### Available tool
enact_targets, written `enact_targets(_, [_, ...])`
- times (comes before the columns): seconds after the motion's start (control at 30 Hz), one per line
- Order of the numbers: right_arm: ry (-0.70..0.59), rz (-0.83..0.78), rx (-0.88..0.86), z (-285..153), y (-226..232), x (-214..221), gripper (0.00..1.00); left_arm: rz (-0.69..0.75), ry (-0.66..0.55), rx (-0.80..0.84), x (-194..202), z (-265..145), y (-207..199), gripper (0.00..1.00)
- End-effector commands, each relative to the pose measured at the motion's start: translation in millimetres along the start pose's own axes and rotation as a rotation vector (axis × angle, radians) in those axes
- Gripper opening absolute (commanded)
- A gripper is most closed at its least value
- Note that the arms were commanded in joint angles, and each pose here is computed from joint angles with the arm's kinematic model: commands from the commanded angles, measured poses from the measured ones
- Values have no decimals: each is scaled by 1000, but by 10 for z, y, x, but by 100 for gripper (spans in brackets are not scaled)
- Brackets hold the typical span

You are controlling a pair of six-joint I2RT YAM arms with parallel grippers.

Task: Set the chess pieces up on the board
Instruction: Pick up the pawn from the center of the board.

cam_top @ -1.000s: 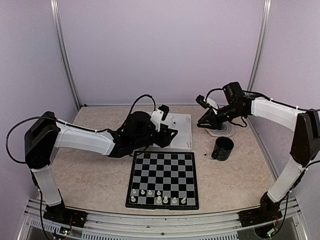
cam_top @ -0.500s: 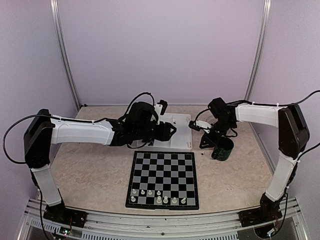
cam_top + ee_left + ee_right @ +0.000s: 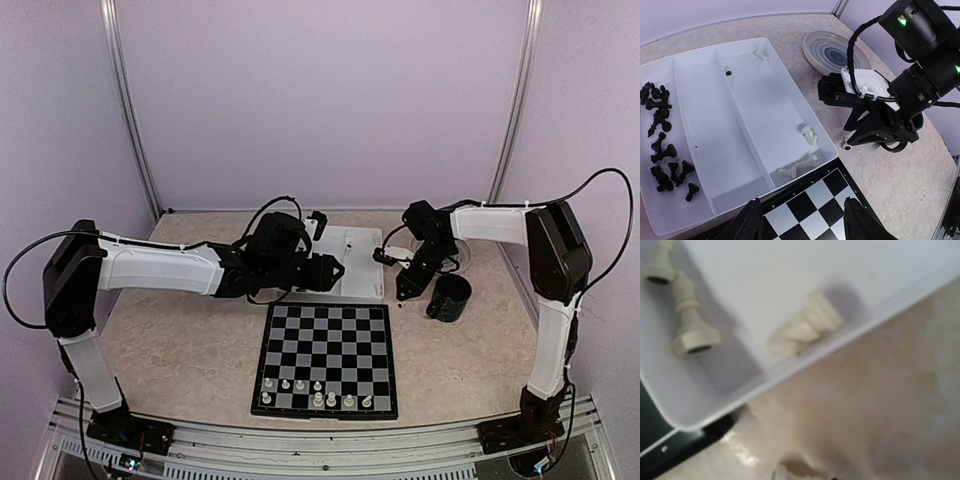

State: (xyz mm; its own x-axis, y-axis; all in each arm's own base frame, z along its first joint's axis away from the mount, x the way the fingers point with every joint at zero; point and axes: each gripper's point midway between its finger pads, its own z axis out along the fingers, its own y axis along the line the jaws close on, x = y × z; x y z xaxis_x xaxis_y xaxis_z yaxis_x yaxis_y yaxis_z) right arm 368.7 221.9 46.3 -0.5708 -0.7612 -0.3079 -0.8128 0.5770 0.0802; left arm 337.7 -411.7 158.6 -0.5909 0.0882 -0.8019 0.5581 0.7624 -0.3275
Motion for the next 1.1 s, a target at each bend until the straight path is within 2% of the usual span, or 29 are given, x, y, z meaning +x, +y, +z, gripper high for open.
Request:
enact_targets(0.0, [46,12,-38,122,127,50,28,-18,-22,1,-102,-75,7,55])
enact_targets(0.43, [89,-9,-69,281,220,170,26,-19,-7,3,-48,-27,44,55])
enact_targets(0.6, [101,-23,-96,282,296,247,29,-13,-3,11,-47,-12,27,55])
enact_targets(0.73, [104,-22,-89,318,281,262,19,-9,-5,17,-67,-5,10,55])
enact_targets(0.93, [112,-11,-93,379,265,252,12,-9,4,24,-55,7,-13,55])
enact_targets(1.07, [37,3,-124,126,308,119,9,1,-9,33,-62,-15,-52,55])
